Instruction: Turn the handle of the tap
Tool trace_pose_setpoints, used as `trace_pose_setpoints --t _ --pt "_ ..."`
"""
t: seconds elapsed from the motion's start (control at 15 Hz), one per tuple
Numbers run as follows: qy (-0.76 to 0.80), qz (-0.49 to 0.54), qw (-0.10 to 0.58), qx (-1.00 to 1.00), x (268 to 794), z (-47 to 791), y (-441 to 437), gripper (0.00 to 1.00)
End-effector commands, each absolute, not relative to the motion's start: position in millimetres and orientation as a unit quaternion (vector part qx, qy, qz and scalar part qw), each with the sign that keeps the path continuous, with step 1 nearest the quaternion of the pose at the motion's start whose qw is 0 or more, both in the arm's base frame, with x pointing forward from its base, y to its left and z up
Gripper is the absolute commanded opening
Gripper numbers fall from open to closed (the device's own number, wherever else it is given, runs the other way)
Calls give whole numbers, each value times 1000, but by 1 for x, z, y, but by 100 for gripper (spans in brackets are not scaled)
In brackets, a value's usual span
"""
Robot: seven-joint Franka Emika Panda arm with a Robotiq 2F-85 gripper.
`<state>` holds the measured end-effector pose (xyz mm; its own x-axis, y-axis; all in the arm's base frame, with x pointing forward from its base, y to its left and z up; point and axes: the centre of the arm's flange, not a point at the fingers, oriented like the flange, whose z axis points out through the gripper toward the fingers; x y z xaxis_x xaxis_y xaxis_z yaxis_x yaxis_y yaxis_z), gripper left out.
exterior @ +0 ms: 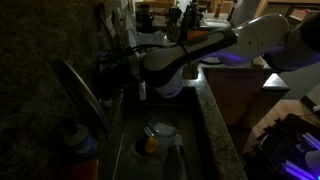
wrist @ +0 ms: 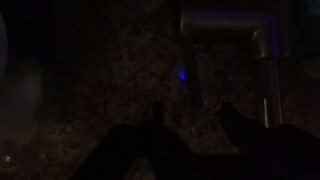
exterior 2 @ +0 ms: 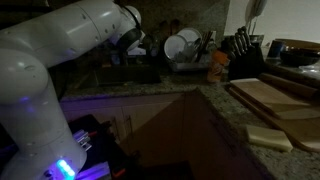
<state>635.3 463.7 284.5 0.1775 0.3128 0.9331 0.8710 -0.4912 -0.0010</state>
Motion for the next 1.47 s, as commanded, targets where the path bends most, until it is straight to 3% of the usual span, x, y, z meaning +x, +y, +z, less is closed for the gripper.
trace_pose_setpoints --t 0.0,0.27,0.33,0.4,0.47,1.0,1.27,1.33,1.4 --pt "-417 -493 310 -698 639 290 470 33" --pt "-410 -474 295 -721 640 286 460 5" --pt "-404 -468 288 -731 642 286 456 45" --pt "-405 -484 296 -717 639 283 464 41" --pt "-404 -483 293 -719 640 280 462 43" --pt "-395 -468 287 -737 638 274 456 97" --pt "-393 -471 289 -735 643 265 455 100" --pt "-392 -470 288 -736 643 264 454 94" --pt "-394 -472 289 -734 644 262 455 75"
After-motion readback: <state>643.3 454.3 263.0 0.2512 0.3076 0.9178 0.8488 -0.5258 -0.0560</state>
